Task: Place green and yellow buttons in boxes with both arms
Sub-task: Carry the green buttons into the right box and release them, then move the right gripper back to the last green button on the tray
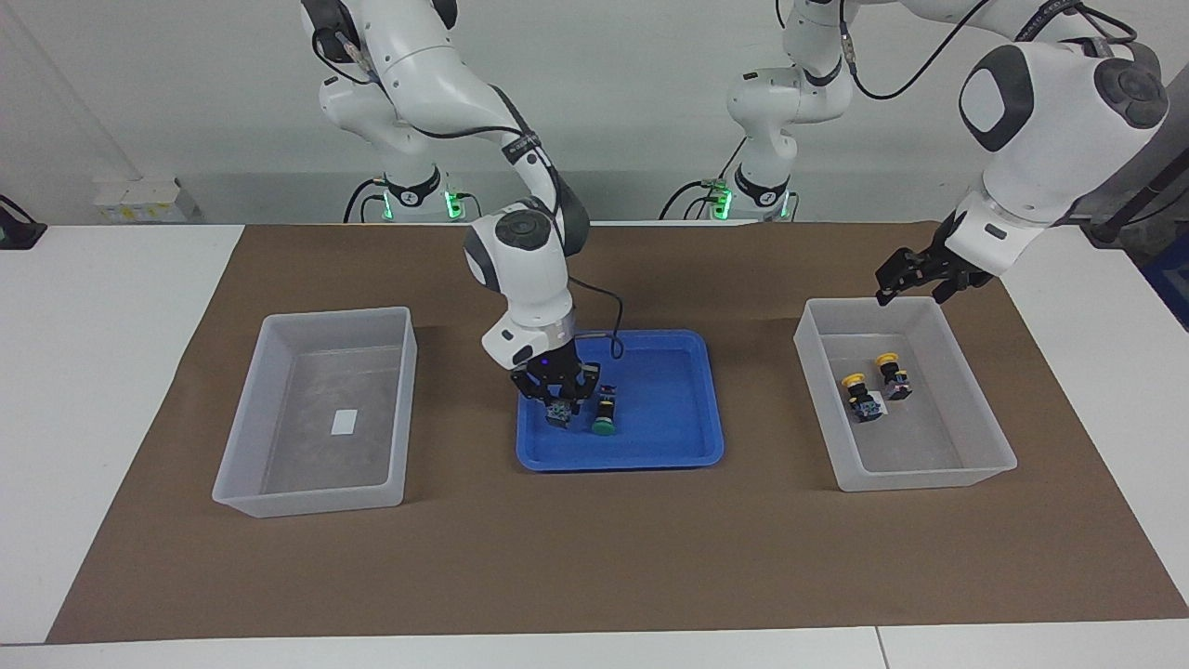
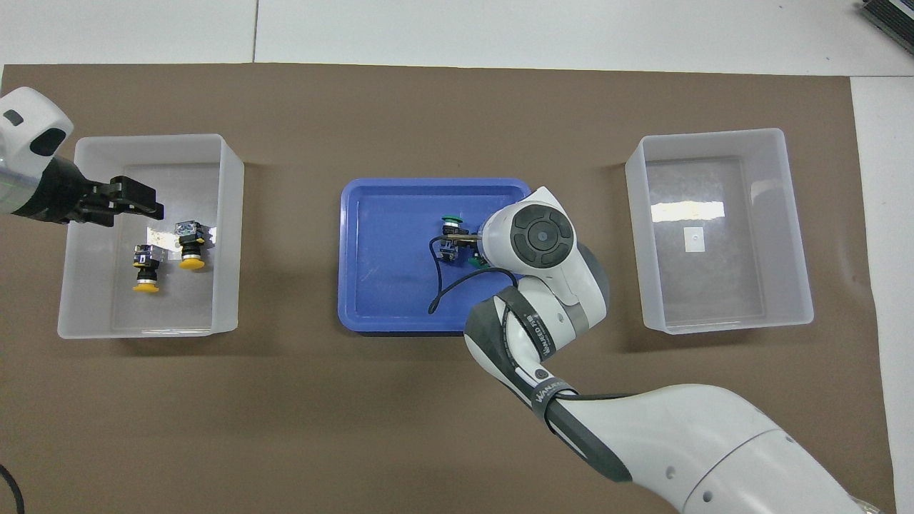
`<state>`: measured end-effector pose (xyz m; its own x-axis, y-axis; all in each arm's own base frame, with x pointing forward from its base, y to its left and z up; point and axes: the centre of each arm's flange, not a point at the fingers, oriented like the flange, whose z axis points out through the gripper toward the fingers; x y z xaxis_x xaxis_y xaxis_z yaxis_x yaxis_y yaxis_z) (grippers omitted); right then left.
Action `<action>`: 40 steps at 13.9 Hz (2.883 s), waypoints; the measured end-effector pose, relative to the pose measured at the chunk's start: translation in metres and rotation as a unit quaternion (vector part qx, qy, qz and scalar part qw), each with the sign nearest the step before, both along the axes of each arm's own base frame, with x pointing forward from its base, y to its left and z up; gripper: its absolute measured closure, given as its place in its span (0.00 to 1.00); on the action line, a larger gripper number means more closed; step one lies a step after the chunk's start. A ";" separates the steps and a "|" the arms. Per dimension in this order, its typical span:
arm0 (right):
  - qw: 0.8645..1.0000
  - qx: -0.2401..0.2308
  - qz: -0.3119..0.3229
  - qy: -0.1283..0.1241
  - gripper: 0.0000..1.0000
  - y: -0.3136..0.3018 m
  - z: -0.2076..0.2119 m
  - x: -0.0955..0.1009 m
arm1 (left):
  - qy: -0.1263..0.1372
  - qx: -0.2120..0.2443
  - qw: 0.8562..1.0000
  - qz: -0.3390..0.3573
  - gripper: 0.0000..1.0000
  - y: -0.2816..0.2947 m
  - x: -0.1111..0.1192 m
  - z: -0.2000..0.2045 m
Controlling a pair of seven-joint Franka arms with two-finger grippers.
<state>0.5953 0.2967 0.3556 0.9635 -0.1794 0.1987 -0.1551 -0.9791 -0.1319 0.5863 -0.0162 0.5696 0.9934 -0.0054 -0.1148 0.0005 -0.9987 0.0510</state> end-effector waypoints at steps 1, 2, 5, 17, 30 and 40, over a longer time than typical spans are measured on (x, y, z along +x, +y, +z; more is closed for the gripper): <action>1.000 -0.005 -0.015 0.003 0.59 -0.022 0.022 0.004 | 0.003 0.007 1.000 -0.001 0.06 0.001 -0.002 0.007; 1.000 -0.013 -0.026 0.006 0.60 -0.050 0.044 0.009 | 0.000 0.013 1.000 -0.002 0.05 0.003 -0.005 0.014; 0.999 -0.044 -0.014 0.018 0.60 -0.154 0.088 0.021 | -0.012 0.025 1.000 -0.011 0.00 -0.005 -0.013 0.030; 0.981 -0.098 0.169 -0.006 0.60 -0.340 -0.037 0.056 | -0.081 0.028 0.996 -0.014 0.00 -0.008 -0.006 0.008; 0.993 -0.065 0.097 -0.036 0.00 -0.214 0.060 0.051 | -0.081 0.029 0.996 -0.009 0.00 -0.003 -0.009 0.009; 0.999 -0.029 0.044 -0.008 0.01 0.044 0.027 0.005 | -0.081 0.029 0.996 -0.008 0.00 -0.002 -0.009 0.009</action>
<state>0.6004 0.3410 0.3824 0.9716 -0.0813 0.2224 -0.0657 -0.9949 -0.0764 0.5775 -0.0180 0.5783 0.9987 -0.0197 0.0461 -0.0193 -0.9998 -0.0093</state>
